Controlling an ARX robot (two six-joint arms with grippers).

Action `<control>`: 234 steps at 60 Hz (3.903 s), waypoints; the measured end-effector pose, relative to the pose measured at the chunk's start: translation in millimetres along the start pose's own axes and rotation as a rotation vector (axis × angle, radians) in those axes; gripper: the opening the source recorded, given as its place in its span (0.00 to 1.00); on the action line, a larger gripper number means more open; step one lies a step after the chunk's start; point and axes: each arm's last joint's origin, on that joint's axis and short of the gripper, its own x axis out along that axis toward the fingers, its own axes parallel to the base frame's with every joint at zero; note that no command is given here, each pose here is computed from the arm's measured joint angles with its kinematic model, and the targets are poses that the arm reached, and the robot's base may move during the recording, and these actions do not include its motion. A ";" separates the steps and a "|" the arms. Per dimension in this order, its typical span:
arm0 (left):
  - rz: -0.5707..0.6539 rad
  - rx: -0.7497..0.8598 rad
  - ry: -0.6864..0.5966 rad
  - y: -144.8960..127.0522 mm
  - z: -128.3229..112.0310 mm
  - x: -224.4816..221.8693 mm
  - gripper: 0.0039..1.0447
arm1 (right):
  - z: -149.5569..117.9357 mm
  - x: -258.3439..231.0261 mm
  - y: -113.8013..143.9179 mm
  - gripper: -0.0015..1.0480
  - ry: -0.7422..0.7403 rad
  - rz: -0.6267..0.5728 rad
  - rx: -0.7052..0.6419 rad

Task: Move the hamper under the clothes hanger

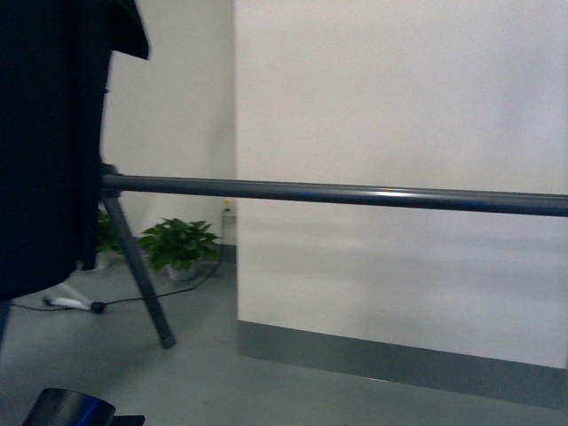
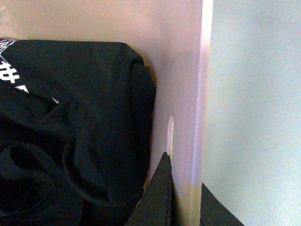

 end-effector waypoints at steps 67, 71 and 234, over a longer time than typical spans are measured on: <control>-0.004 0.002 0.000 -1.1 -0.1 0.0 0.04 | -0.3 -0.6 -0.9 0.02 0.001 -0.004 0.000; -0.004 0.002 0.000 -1.1 -0.1 0.0 0.04 | -0.3 -0.7 -0.8 0.02 0.001 -0.004 -0.001; -0.001 0.001 0.000 -0.3 0.0 0.0 0.04 | -0.5 -0.7 0.1 0.02 0.001 -0.002 -0.003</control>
